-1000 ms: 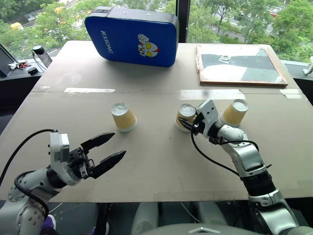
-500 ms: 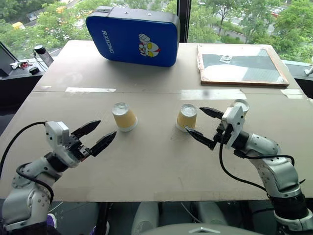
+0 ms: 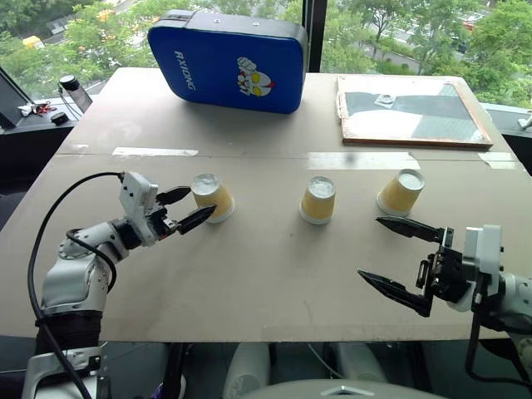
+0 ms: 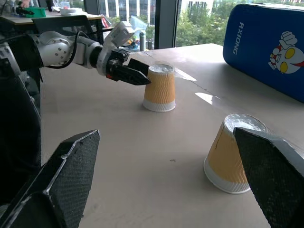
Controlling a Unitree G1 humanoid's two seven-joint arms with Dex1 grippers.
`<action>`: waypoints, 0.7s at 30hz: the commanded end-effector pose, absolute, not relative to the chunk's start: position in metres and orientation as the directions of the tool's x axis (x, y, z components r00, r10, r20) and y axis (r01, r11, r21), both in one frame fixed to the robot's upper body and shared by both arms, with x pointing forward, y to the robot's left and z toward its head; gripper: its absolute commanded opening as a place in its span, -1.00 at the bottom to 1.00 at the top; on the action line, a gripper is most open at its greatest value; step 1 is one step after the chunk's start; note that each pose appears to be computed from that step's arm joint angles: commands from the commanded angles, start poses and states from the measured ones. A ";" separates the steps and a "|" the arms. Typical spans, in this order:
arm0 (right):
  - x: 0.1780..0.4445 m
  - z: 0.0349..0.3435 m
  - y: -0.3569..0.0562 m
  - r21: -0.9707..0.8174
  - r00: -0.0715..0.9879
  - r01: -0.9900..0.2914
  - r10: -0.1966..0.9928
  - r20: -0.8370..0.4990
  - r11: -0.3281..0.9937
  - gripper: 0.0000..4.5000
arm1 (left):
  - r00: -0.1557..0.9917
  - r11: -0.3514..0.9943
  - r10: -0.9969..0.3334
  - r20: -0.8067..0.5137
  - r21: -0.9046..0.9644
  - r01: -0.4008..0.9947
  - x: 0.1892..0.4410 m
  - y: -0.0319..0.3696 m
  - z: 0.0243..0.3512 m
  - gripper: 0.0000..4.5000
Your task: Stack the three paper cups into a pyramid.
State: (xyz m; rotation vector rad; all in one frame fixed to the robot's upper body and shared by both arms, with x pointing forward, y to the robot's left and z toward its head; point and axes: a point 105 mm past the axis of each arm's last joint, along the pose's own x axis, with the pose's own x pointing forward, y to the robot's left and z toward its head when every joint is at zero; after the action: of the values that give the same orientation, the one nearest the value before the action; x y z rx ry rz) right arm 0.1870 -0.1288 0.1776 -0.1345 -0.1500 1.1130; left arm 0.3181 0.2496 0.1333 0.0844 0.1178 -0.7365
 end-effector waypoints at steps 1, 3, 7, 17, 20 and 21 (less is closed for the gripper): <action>0.178 0.189 -0.126 -0.236 0.404 -0.881 0.911 0.079 0.411 1.00 | 0.718 0.716 -0.682 -0.138 0.073 0.694 0.322 0.248 0.140 0.81; 0.175 0.188 -0.126 -0.233 0.408 -0.879 0.909 0.080 0.415 1.00 | 0.707 0.705 -0.693 -0.143 0.067 0.706 0.326 0.245 0.138 0.68; 0.172 0.186 -0.129 -0.231 0.441 -0.865 0.894 0.077 0.446 1.00 | 0.678 0.677 -0.727 -0.107 0.056 0.734 0.330 0.235 0.144 0.13; 0.167 0.180 -0.131 -0.223 0.513 -0.828 0.856 0.067 0.514 1.00 | 0.492 0.491 -0.869 -0.052 0.027 0.871 0.342 0.176 0.161 0.13; 0.165 0.179 -0.131 -0.227 0.541 -0.810 0.838 0.068 0.541 1.00 | 0.433 0.431 -0.900 -0.056 0.037 0.902 0.346 0.154 0.159 0.13; 0.165 0.179 -0.131 -0.228 0.548 -0.805 0.833 0.069 0.548 1.00 | 0.419 0.417 -0.906 -0.056 0.041 0.908 0.347 0.148 0.159 0.13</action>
State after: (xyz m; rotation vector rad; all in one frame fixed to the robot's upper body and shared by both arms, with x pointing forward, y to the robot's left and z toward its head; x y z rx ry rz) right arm 0.1689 -0.1352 0.1685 -0.1454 -0.1225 0.9772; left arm 0.3460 0.1535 0.1498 0.0380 0.0635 -1.1155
